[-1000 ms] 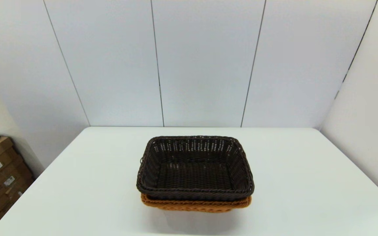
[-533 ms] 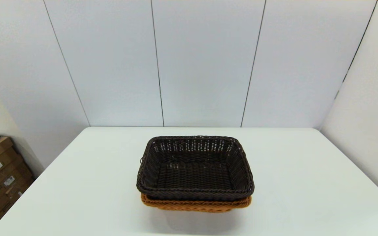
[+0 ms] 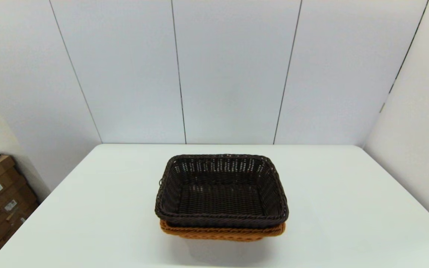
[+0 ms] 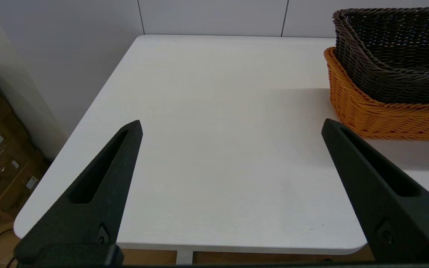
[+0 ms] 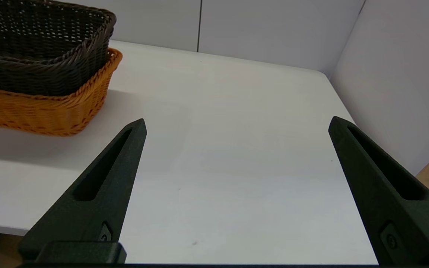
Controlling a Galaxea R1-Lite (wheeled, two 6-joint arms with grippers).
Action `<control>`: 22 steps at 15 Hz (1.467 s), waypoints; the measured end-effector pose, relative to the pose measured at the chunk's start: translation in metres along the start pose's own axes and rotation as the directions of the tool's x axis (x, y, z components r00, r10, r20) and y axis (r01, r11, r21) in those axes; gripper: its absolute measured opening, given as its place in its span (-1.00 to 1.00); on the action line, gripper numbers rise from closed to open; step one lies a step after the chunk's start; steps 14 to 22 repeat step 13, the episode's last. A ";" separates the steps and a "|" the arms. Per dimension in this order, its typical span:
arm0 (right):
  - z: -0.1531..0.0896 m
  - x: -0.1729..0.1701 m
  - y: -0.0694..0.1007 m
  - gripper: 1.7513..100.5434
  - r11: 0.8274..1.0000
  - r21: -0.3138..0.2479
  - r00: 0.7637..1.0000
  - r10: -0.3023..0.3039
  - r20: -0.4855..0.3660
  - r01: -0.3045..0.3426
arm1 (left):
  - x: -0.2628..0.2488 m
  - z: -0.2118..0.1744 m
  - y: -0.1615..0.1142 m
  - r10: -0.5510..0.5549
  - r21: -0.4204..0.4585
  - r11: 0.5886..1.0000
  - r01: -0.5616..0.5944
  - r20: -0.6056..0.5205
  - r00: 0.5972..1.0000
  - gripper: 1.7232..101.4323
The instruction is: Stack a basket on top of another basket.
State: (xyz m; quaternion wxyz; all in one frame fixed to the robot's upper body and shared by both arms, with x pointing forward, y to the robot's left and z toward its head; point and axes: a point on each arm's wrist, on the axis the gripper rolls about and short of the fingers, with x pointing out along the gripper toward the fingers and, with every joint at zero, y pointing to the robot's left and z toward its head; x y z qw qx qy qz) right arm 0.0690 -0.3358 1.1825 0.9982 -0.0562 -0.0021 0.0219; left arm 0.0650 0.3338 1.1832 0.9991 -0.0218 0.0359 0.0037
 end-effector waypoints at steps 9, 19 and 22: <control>0.000 0.000 0.000 0.93 1.000 0.007 1.000 -0.001 0.001 0.001 | 0.000 0.000 0.000 0.000 0.000 1.000 0.000 0.000 1.000 0.93; 0.000 0.000 0.000 0.93 1.000 0.022 1.000 -0.001 -0.001 0.001 | 0.000 0.000 0.000 0.000 0.000 1.000 0.000 0.000 1.000 0.93; 0.000 0.000 0.000 0.93 1.000 0.022 1.000 -0.001 -0.001 0.001 | 0.000 0.000 0.000 0.000 0.000 1.000 0.000 0.000 1.000 0.93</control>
